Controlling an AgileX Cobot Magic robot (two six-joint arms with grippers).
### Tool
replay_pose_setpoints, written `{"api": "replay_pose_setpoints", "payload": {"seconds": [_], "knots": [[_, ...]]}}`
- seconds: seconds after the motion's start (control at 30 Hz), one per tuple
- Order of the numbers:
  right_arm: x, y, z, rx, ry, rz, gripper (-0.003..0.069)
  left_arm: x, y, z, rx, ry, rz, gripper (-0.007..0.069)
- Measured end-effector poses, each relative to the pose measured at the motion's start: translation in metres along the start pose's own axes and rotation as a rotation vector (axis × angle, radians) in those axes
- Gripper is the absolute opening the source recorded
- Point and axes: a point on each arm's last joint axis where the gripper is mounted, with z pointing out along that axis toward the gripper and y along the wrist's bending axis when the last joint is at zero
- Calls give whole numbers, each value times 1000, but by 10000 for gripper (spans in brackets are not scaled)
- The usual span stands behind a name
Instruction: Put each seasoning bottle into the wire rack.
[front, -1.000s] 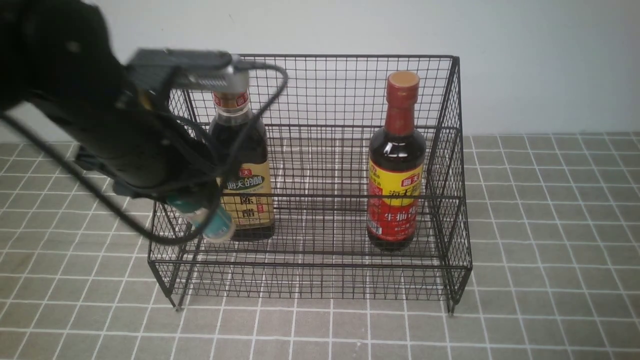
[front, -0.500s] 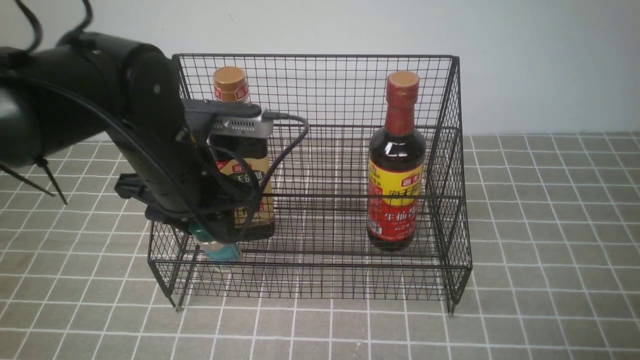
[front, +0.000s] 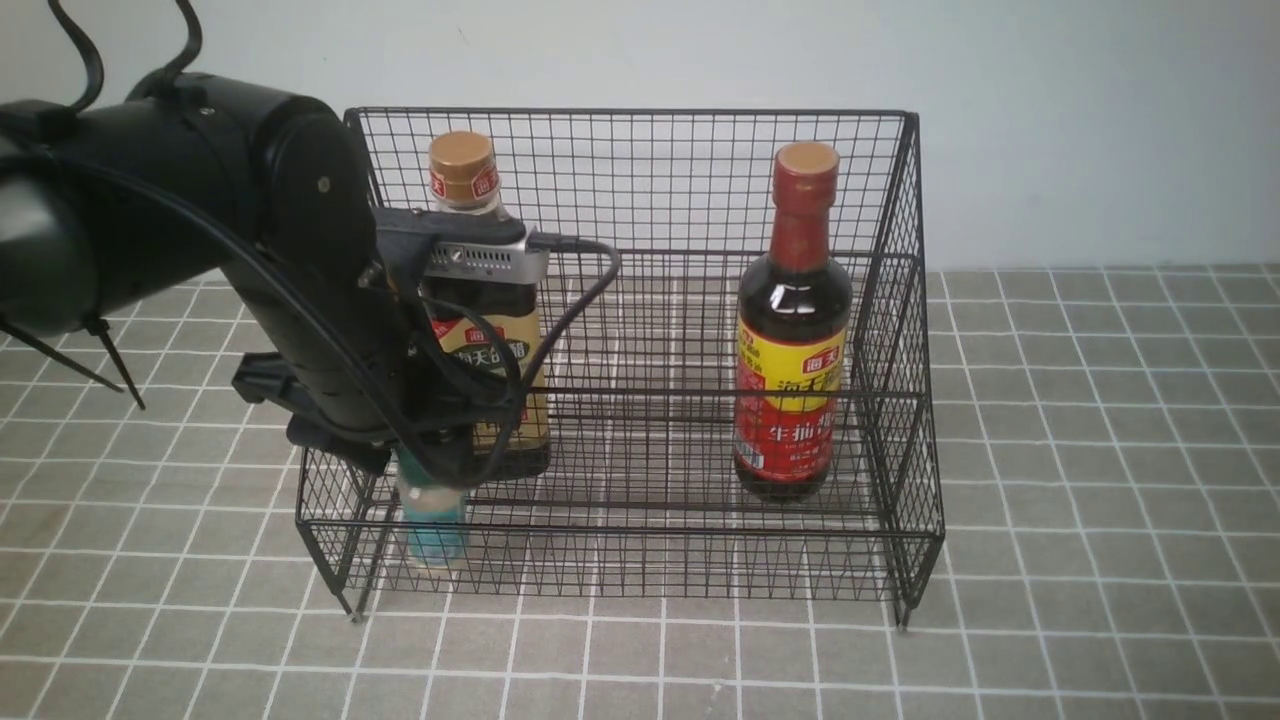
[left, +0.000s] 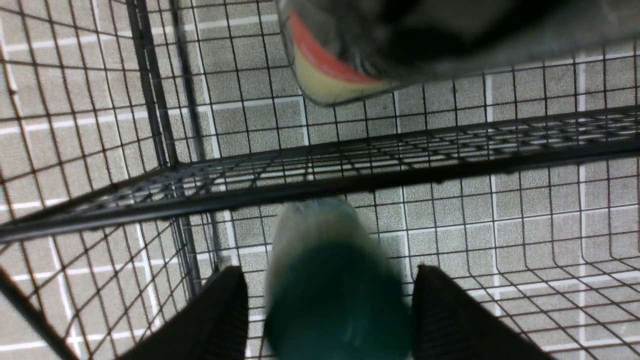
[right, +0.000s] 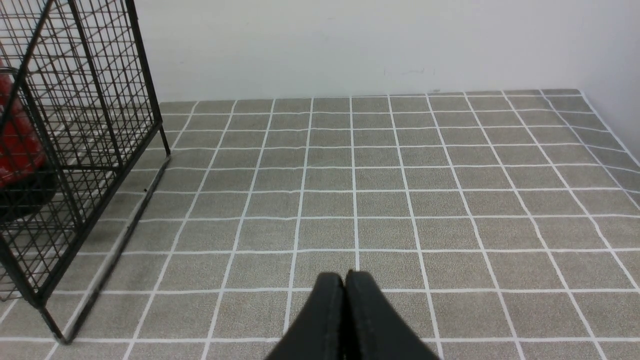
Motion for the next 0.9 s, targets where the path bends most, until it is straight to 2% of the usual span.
{"api": "replay_pose_setpoints", "payload": {"seconds": [0.27,0.37,0.47,0.7,0.8,0.9], "knots": [[0,0,0,0,0,0,-13,2,0,-3,-5,27,-3,417],[0,0,0,0,0,0,-13,2,1,-17,-9,18,1,398],[0,0,0,0,0,0,-13,0,2,-44,-6,-47,5,326],[0,0,0,0,0,0,-13,22,10,-128,28,-290,6,29],[0,0,0,0,0,0,-13,49,18,-169,63,-454,4,-1],[0,0,0,0,0,0,-13,71,23,-186,87,-555,4,-7]]}}
